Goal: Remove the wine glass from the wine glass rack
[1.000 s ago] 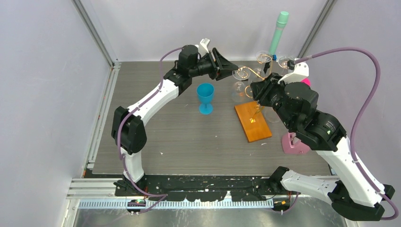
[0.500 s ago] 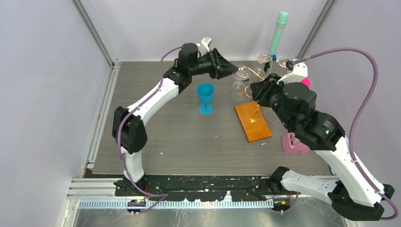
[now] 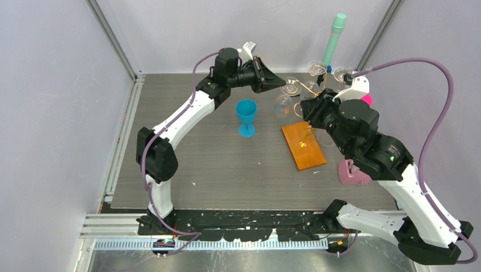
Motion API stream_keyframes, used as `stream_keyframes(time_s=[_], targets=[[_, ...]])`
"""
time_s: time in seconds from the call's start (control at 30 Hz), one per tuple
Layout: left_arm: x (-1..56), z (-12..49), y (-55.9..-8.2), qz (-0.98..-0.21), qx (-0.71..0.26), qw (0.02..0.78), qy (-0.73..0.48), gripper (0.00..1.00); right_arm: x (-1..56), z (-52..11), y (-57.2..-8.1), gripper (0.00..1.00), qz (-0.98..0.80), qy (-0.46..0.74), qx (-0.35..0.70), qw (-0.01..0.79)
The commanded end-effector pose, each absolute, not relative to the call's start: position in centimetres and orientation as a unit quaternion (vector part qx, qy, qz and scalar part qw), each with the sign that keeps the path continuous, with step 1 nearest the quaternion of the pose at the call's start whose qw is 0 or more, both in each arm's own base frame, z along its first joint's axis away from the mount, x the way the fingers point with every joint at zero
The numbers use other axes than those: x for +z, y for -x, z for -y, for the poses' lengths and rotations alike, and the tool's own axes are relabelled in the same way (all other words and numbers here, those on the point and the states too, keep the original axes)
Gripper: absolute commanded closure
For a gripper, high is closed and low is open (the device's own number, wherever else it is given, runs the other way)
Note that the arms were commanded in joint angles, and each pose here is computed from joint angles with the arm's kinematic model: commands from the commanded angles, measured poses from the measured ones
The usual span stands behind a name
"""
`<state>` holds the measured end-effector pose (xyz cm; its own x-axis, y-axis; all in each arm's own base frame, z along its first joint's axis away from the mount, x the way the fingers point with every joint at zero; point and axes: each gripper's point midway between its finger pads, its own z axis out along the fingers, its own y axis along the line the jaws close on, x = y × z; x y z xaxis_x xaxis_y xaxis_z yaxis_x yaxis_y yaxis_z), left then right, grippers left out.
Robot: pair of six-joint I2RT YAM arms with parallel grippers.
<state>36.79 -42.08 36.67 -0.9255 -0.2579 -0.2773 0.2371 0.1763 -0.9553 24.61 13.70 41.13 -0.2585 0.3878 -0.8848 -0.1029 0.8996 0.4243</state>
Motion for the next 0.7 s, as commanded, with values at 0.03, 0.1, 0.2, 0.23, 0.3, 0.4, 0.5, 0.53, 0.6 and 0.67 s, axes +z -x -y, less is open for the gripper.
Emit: stream_keyframes(time_s=[0.03,0.1,0.2,0.23,0.3,0.4,0.5,0.53,0.6,0.67], targets=[[42.5,41.7,-35.8,-0.699,-0.673,0.239,-0.03,1.0,42.5,-12.9,-24.5,0.64,-0.746,-0.12,0.216,0.619],[43.0,41.6,-35.9,-0.695,-0.676,0.242,-0.023,1.0,42.5,-12.8,-24.4,0.65,-0.745,-0.121,0.217,0.619],[43.5,41.3,-36.4,-0.692,-0.675,0.255,-0.011,1.0,42.6,-12.6,-24.3,0.65,-0.743,-0.124,0.218,0.621],[43.6,41.2,-36.6,-0.693,-0.673,0.259,-0.007,1.0,42.6,-12.5,-24.3,0.65,-0.742,-0.126,0.218,0.621],[43.8,41.3,-37.0,-0.691,-0.672,0.266,-0.004,1.0,42.6,-12.5,-24.2,0.65,-0.742,-0.127,0.219,0.621],[43.8,41.7,-37.7,-0.69,-0.673,0.267,-0.002,1.0,42.6,-12.4,-24.1,0.65,-0.741,-0.127,0.22,0.621],[44.1,42.2,-38.1,-0.684,-0.679,0.266,-0.007,1.0,42.5,-12.5,-24.0,0.65,-0.742,-0.124,0.224,0.62],[44.0,42.4,-38.2,-0.684,-0.68,0.263,-0.009,1.0,42.5,-12.5,-23.9,0.65,-0.742,-0.123,0.226,0.619],[43.9,42.9,-38.3,-0.684,-0.683,0.255,-0.01,1.0,42.6,-12.5,-23.8,0.65,-0.741,-0.122,0.229,0.62],[43.5,43.4,-38.0,-0.685,-0.686,0.243,-0.012,1.0,42.7,-12.5,-23.7,0.65,-0.739,-0.122,0.231,0.62]])
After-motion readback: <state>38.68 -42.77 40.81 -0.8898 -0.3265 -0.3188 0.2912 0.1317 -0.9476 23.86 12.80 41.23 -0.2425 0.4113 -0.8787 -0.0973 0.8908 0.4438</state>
